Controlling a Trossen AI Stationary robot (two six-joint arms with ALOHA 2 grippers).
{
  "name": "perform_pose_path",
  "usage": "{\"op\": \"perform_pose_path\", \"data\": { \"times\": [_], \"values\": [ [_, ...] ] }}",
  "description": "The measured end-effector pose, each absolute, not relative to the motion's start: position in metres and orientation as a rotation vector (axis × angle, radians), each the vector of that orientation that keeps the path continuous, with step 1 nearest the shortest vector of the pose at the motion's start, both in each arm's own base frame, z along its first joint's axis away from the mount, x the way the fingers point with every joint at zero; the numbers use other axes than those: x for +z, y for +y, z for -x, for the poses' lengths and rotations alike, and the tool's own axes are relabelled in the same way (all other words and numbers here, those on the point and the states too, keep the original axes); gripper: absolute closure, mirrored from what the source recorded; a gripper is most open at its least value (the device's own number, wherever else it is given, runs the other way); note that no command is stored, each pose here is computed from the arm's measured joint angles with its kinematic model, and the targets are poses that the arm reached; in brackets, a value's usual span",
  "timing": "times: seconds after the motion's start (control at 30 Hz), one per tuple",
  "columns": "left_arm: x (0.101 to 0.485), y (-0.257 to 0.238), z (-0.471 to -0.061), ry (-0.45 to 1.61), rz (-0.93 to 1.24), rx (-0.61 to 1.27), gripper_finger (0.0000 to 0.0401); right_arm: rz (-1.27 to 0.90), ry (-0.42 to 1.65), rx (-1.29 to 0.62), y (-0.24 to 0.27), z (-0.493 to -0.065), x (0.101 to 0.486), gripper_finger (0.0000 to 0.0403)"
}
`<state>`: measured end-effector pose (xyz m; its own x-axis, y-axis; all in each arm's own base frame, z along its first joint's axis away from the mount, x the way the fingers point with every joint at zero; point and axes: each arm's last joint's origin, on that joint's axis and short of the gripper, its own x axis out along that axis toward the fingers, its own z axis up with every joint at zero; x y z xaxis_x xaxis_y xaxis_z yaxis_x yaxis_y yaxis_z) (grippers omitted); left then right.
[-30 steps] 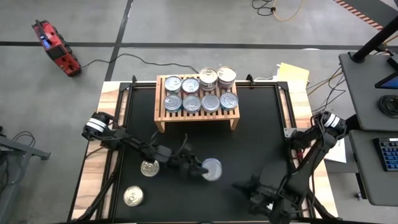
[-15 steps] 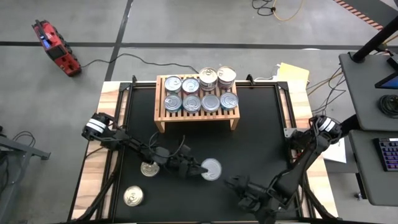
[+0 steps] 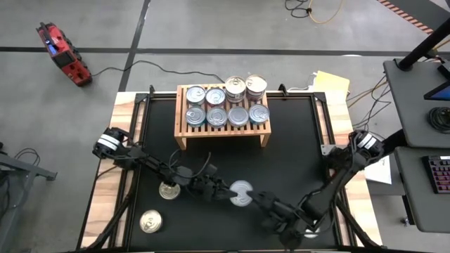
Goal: Stack canned seafood by type on shelf
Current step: Stack the blue tuna can on top of the blue tuna can
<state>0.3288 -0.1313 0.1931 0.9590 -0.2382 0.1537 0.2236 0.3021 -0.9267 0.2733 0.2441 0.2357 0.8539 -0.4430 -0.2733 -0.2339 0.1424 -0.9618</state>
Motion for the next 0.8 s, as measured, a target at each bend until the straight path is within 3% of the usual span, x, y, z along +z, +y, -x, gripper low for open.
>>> {"op": "perform_pose_path", "data": {
  "times": [0.2,0.43,0.8],
  "values": [
    [0.194,-0.132,-0.331,0.020,1.189,-0.295,0.0249,1.457,0.605,-0.185,0.236,-0.282,0.234,0.0183],
    [0.195,-0.132,-0.331,0.010,1.150,-0.298,0.0209,1.446,0.608,-0.206,0.234,-0.283,0.234,0.0272],
    [0.193,-0.132,-0.332,0.057,0.925,-0.414,0.0108,1.405,0.592,-0.292,0.233,-0.283,0.244,0.0268]
  ]
}}
